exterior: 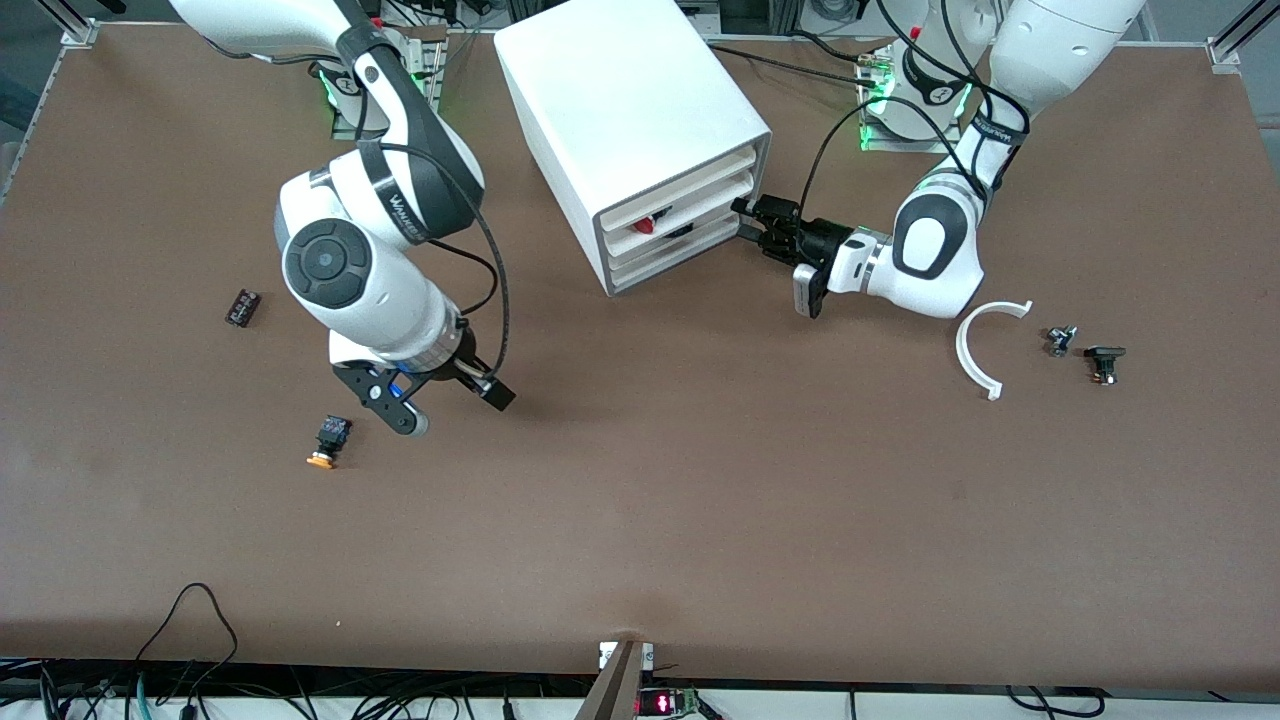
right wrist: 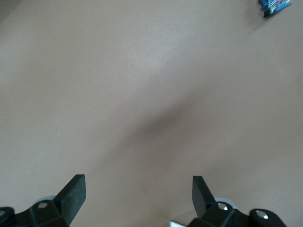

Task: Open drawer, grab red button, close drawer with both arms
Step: 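Grasp the drawer handle with the left gripper, then pull the drawer open with the left gripper while the right gripper reaches in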

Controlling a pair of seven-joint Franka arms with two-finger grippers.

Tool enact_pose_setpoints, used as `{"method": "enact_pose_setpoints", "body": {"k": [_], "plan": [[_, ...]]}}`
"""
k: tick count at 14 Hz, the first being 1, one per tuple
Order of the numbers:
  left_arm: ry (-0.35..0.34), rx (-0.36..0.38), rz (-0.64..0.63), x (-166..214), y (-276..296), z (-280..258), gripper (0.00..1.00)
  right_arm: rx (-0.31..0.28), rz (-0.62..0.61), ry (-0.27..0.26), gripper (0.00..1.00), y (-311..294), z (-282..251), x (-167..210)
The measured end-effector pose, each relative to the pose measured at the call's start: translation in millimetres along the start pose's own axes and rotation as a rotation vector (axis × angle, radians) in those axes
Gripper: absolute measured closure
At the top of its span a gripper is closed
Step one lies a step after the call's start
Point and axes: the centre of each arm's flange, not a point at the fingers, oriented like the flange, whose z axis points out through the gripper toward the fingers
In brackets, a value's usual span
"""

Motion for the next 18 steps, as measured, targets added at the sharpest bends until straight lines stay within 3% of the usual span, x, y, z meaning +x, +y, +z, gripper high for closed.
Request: {"method": "enact_pose_setpoints", "body": {"k": [1, 6, 11, 15, 18], "plan": [[-0.007, -0.005, 0.002, -1.4, 0.6, 5.1, 0.47, 0.016, 0.03, -0.005, 0.0, -7.6, -2.0, -4.7], [-0.029, -0.021, 0.0, -3.5, 1.7, 22.9, 0.51, 0.081, 0.141, -0.025, 0.0, -35.0, -16.2, -24.6], [-0.028, 0.02, -0.003, -2.1, -6.9, 40.0, 0.53, 0.122, 0.211, -0.032, 0.0, -53.3, -32.7, -60.7], [-0.033, 0.0, 0.002, -0.8, -0.5, 50.0, 0.88, 0.149, 0.246, -0.04, 0.0, -65.3, -42.5, -88.9], [-0.032, -0.001, 0.003, -0.9, -0.5, 50.0, 0.89, 0.18, 0.28, -0.047, 0.0, -72.3, -50.4, -105.4]]}}
